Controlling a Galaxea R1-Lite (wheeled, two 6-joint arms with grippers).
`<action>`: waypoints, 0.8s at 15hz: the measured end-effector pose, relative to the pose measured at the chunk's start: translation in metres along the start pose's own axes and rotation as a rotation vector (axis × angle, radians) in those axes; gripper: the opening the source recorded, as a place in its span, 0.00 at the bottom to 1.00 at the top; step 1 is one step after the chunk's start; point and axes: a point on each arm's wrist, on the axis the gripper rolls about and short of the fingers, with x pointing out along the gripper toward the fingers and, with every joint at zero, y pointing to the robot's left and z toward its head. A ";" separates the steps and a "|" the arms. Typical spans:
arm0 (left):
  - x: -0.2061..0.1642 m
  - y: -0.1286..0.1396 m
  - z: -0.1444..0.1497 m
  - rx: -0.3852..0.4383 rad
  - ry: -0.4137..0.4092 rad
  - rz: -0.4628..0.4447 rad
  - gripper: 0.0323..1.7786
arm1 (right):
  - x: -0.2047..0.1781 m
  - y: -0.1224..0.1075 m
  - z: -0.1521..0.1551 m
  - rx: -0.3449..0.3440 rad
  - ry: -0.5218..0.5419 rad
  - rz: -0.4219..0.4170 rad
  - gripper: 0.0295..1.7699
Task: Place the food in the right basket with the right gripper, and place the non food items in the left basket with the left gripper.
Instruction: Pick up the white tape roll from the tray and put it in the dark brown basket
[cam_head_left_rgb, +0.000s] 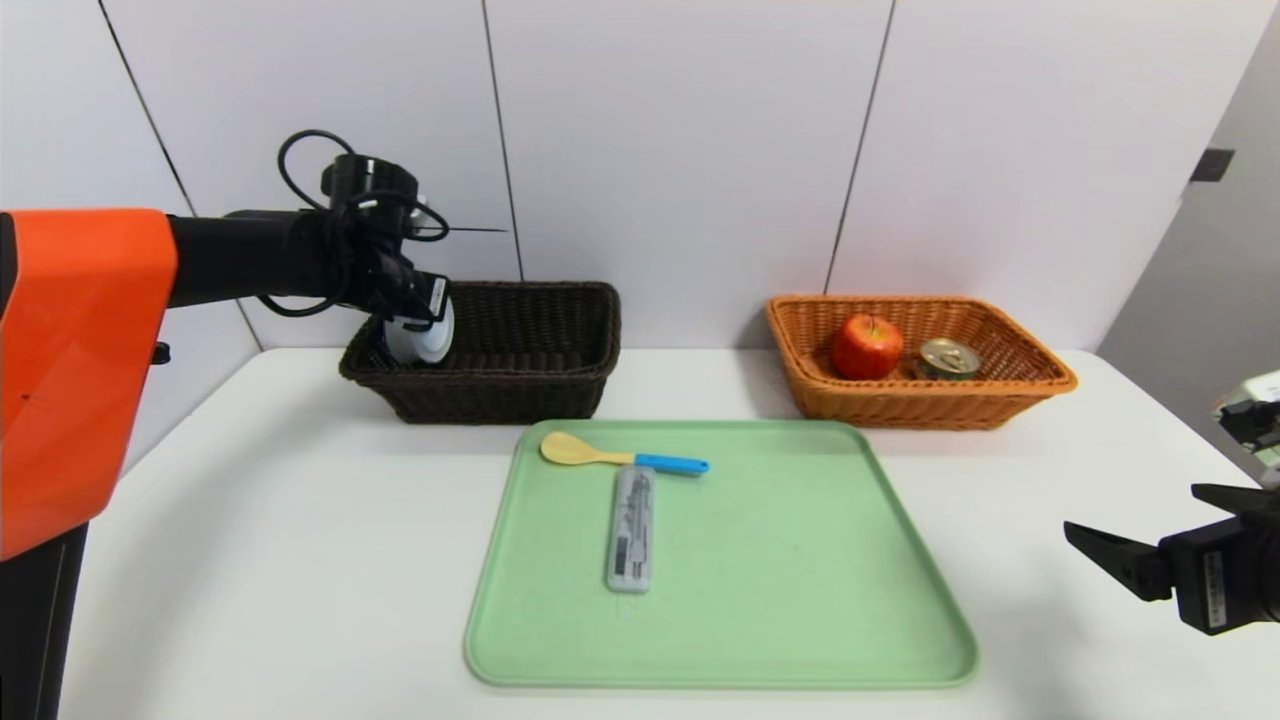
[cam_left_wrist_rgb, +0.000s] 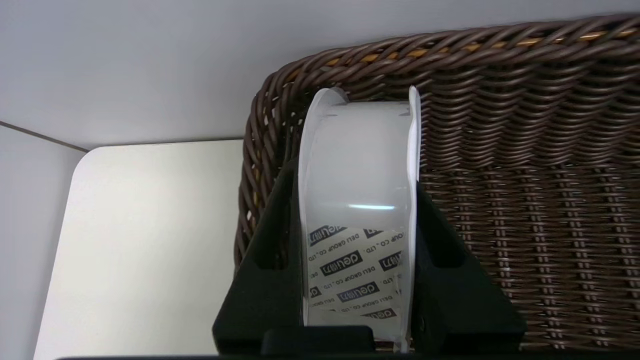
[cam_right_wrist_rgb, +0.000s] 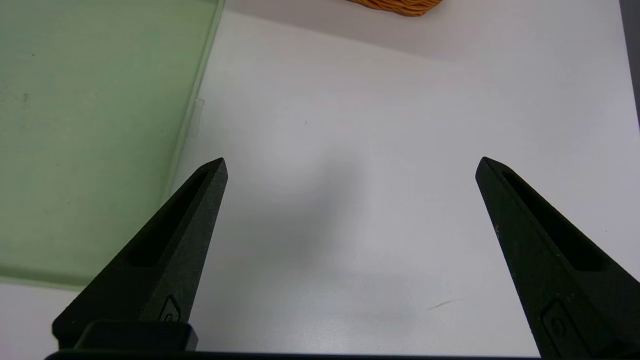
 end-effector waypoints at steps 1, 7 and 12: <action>0.000 -0.001 0.000 0.001 0.000 -0.001 0.30 | 0.000 0.000 0.001 0.002 -0.011 -0.002 0.97; -0.003 -0.001 0.003 -0.001 -0.011 -0.004 0.30 | 0.003 0.000 0.002 0.003 -0.023 -0.004 0.97; -0.005 -0.002 0.003 -0.004 -0.014 -0.007 0.30 | 0.003 0.000 0.002 0.002 -0.022 -0.004 0.97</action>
